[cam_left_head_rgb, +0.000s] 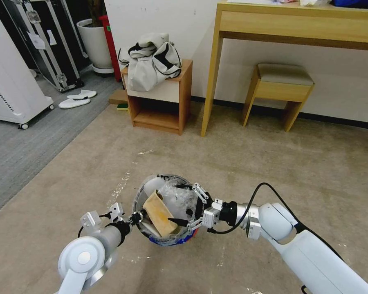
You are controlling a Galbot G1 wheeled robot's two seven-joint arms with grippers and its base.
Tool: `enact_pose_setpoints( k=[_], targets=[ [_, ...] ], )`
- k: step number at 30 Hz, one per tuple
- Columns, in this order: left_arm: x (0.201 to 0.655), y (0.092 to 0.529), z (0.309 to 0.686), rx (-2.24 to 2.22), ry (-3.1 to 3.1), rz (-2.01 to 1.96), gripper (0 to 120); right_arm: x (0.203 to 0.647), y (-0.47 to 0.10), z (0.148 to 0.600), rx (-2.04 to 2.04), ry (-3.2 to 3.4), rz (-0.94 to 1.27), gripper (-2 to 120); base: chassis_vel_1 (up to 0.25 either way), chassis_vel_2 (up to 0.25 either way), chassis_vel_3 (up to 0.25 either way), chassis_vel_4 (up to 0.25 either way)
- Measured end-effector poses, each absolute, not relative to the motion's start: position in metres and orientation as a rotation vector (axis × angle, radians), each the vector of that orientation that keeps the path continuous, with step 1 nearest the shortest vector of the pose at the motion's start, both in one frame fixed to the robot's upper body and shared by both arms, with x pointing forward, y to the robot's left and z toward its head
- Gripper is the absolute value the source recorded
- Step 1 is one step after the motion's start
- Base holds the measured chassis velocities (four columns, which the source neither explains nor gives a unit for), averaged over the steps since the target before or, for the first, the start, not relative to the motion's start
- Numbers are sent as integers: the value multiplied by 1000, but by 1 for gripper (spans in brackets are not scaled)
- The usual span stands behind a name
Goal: Pick up the trash bin and place the garbage on the floor into it.
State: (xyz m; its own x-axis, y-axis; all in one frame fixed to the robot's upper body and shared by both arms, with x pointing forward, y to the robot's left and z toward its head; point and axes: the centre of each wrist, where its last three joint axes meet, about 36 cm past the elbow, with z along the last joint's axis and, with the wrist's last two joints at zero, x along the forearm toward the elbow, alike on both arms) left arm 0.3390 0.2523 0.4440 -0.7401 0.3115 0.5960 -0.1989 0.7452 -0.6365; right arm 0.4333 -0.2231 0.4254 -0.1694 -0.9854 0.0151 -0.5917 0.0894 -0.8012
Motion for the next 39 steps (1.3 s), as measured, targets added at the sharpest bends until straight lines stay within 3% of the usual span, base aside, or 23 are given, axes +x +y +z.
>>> enact_pose_setpoints(
  k=[26, 39],
  targets=[
    [337, 251, 441, -89, -2219, 918, 0, 444, -223, 431, -1484, 1802, -983, 100, 0, 0, 0, 0],
    [339, 251, 439, -81, -2219, 911, 0, 448, -226, 445, -1453, 1656, -1131, 100, 0, 0, 0, 0]
  ],
)
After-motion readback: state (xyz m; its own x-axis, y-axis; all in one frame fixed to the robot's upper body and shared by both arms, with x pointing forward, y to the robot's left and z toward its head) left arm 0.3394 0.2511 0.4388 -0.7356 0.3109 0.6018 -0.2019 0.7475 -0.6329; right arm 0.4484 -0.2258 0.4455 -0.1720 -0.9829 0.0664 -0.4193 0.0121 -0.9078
